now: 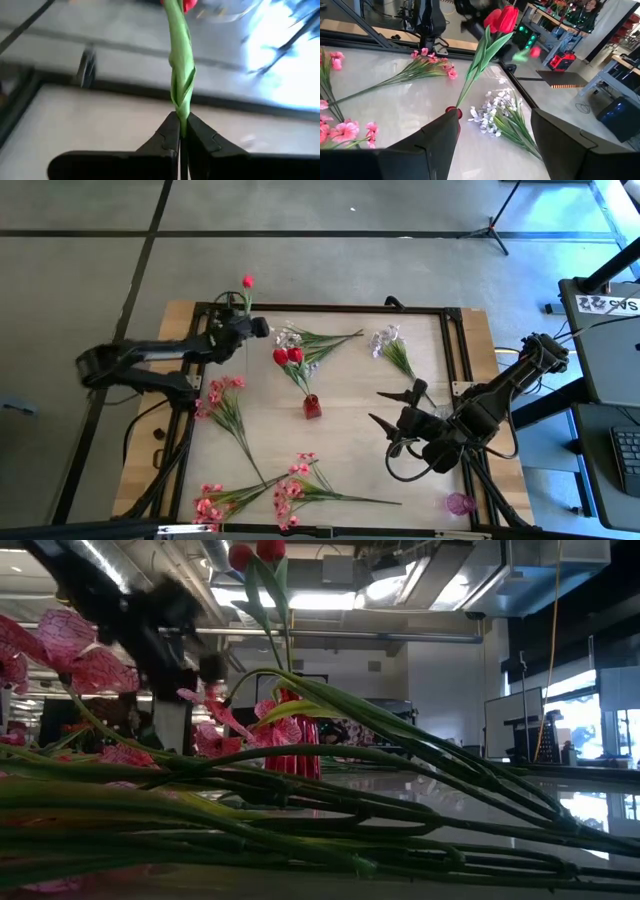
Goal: Sort flowers into vase by color
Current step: Put the red tulip into the red vase
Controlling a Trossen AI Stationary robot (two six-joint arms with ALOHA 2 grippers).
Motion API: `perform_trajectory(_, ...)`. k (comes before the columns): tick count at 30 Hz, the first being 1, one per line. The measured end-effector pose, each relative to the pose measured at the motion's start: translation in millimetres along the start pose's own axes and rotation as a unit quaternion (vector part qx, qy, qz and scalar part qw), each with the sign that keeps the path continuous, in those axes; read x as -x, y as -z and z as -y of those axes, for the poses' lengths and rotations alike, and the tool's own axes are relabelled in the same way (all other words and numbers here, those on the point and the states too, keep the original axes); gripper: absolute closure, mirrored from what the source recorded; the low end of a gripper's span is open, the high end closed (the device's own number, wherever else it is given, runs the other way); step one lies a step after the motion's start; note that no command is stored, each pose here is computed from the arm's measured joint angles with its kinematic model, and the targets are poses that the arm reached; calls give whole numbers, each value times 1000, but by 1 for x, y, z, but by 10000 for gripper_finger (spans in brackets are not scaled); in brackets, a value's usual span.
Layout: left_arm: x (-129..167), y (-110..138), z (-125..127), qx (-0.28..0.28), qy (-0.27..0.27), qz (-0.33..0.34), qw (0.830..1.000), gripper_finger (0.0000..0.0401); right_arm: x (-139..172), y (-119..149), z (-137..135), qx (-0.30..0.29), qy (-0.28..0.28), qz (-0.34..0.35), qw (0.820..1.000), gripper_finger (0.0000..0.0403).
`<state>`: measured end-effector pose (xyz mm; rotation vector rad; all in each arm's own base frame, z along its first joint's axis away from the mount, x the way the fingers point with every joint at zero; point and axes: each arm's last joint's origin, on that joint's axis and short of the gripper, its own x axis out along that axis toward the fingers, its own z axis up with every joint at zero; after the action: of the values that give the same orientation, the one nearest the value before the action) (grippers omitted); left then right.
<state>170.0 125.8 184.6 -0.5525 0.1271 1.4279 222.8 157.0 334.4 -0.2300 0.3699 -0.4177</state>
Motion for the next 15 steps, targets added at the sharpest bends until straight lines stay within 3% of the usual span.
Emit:
perform_trajectory(3,41,-19,6,4,77,48,996,397,0,0,0,-2,-1,1,1000,155)
perform_trajectory(7,97,-39,3,8,207,85,975,398,0,-1,0,-1,-2,1,1000,155)
perform_trajectory(11,140,-51,-11,12,335,99,937,399,0,-1,-1,-6,-6,3,1000,155)
perform_trajectory(15,169,-57,-18,12,463,91,882,399,0,-4,-1,-18,-9,11,1000,155)
